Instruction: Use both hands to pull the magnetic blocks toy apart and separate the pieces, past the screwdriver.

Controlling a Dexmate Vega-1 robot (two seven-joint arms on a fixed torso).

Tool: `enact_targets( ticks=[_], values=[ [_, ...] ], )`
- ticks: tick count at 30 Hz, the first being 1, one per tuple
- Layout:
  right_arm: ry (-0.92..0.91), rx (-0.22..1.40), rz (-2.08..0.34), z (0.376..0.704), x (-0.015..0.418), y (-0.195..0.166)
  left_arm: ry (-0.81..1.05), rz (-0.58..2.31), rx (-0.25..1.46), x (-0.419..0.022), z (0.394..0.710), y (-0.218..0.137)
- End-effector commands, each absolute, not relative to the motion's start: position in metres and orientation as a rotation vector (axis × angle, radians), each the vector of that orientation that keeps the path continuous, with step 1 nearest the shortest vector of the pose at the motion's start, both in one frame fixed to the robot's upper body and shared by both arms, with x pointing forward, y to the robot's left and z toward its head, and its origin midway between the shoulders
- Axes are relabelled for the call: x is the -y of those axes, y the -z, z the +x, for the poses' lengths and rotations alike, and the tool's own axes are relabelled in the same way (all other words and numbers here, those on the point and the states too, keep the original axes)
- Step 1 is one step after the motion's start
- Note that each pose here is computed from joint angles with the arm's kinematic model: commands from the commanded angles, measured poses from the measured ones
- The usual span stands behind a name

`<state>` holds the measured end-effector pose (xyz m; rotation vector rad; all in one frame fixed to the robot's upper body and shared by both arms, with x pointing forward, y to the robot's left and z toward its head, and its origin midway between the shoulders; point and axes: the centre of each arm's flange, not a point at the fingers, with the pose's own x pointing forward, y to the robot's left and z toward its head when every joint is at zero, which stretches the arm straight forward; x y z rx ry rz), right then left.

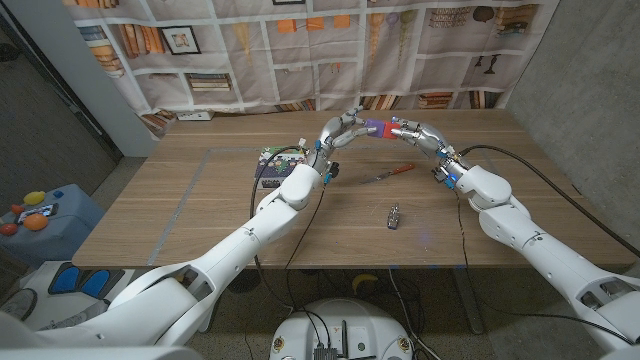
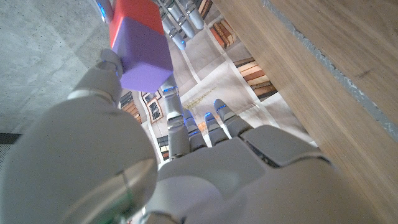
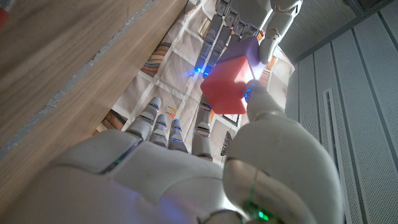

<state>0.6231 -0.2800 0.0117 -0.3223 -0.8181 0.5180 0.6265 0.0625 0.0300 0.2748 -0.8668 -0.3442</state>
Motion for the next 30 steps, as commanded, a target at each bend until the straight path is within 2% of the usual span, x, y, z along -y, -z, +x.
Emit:
enact_targets(
  ticks=[1,30],
  values=[
    [-0.510,0.825,-0.320,0.6230,0.2795,-0.0147,0.351,0.275,0.866,-0.0594,0.6278,-0.0309],
    [-0.455,0.813,-0.302,0.6243,0.2798,-0.0151,0.340,0.257,0.854,-0.0607,0.6318,-0.0271]
  ],
)
